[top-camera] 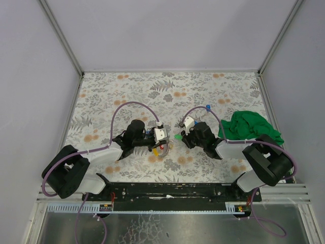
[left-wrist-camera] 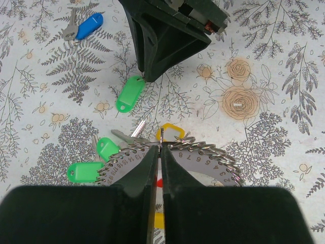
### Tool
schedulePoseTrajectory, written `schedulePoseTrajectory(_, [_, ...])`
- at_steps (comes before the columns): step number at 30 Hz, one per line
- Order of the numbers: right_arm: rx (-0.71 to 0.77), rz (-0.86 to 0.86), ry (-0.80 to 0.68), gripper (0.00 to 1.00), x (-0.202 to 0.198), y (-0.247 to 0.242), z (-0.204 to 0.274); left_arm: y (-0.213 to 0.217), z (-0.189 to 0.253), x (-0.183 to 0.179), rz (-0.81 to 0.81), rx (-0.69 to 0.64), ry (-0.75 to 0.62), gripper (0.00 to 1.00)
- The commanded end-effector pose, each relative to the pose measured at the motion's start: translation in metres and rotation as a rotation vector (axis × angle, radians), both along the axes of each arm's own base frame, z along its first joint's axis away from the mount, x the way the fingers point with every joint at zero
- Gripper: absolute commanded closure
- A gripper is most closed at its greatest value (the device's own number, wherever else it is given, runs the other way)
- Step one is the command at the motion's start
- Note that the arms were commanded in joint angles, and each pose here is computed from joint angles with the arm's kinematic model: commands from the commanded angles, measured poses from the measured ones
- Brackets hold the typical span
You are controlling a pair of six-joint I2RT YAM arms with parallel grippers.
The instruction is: Put the keys on the keyring
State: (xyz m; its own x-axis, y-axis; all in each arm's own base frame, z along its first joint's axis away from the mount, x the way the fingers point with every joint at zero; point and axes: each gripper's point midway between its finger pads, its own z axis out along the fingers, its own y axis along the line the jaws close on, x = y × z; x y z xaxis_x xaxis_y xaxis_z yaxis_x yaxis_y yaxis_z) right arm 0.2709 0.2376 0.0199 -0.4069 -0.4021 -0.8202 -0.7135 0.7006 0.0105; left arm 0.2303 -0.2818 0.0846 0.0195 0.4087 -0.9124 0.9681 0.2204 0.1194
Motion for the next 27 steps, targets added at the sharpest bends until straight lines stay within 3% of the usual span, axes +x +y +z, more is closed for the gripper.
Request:
schedulePoseTrajectory(1, [0.009,0.002,-0.061,0.75,0.01,0.008,0.01,-0.009,0.026,0.011,-0.006,-0.068,-0.067,0.99])
schedulePoseTrajectory(11, [-0.017,-0.017,-0.052,0.76,0.012,0.004,0.003,-0.009,0.027,0.011,-0.006,-0.068,-0.067,0.99])
schedulePoseTrajectory(19, [-0.009,-0.019,-0.043,0.99,0.01,0.004,0.004,-0.008,0.028,0.011,-0.004,-0.07,-0.069,1.0])
schedulePoseTrajectory(27, [0.01,0.03,-0.054,1.0,0.006,0.01,0.017,-0.008,0.029,0.011,-0.005,-0.07,-0.073,1.0])
